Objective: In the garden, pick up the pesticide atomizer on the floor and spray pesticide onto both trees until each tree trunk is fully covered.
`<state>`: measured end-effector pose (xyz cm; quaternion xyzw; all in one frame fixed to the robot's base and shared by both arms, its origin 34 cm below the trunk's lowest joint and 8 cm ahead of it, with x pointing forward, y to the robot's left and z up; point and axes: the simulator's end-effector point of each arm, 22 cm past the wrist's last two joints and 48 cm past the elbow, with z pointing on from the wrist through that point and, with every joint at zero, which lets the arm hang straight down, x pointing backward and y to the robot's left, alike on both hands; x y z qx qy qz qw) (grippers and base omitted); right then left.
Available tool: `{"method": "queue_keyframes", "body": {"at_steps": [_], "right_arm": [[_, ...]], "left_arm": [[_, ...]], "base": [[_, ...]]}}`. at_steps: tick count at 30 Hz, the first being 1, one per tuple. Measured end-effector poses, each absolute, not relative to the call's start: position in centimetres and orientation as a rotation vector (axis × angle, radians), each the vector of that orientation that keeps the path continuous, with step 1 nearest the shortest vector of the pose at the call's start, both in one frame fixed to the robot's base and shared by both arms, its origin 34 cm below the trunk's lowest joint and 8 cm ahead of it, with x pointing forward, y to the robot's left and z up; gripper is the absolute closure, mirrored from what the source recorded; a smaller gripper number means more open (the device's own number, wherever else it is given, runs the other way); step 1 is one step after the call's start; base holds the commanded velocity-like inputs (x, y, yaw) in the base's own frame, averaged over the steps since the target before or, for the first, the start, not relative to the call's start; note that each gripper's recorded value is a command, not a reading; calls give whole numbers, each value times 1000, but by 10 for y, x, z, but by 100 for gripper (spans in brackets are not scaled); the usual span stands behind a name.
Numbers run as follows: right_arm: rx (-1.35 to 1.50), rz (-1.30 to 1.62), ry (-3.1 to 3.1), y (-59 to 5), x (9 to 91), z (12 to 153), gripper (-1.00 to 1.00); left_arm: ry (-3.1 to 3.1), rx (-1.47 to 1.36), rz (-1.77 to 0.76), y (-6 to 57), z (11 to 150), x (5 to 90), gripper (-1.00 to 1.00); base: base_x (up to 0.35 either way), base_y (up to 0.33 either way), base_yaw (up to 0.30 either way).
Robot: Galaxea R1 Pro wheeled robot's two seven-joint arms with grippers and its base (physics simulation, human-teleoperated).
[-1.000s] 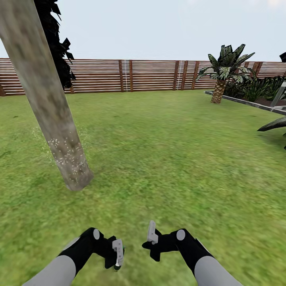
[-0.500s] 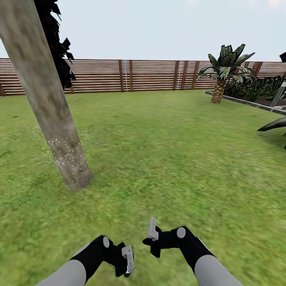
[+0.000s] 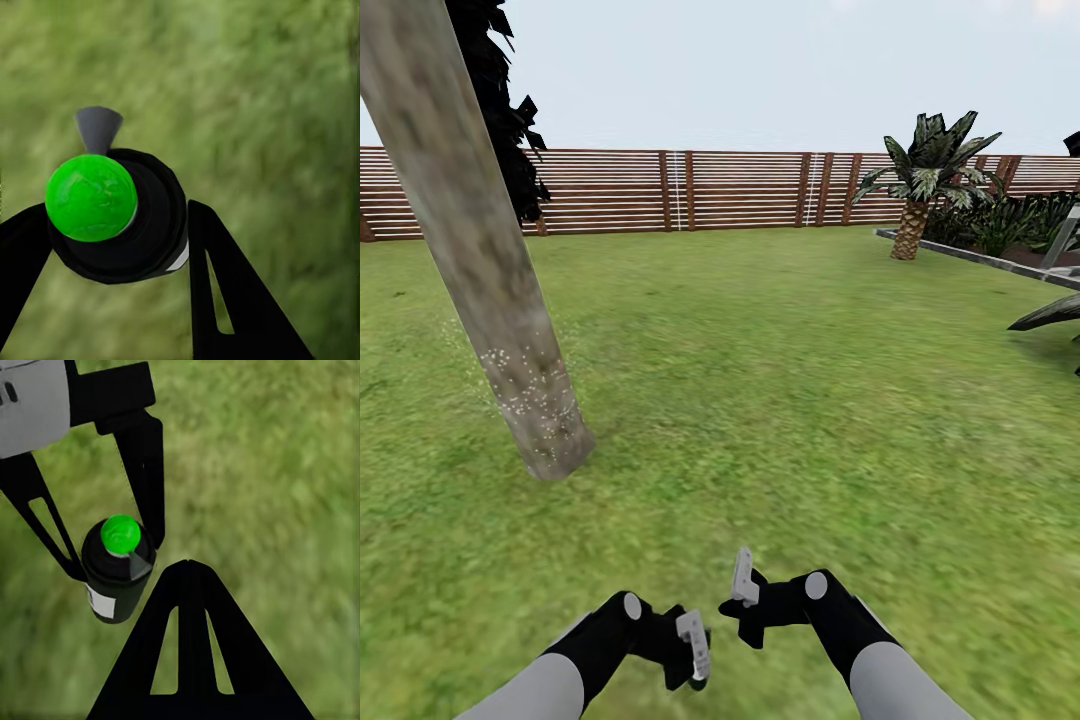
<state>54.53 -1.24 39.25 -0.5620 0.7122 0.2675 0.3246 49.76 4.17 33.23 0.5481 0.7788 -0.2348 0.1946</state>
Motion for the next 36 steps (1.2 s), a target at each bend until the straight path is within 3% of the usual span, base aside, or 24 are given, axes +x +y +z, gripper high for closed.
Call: {"method": "queue_keyframes", "body": {"at_steps": [36], "right_arm": [[-1473, 702, 1868, -12, 545, 392, 100]], "left_arm": [[2122, 1438, -702, 17, 354, 517, 100]], "base": [[0, 0, 0]]}}
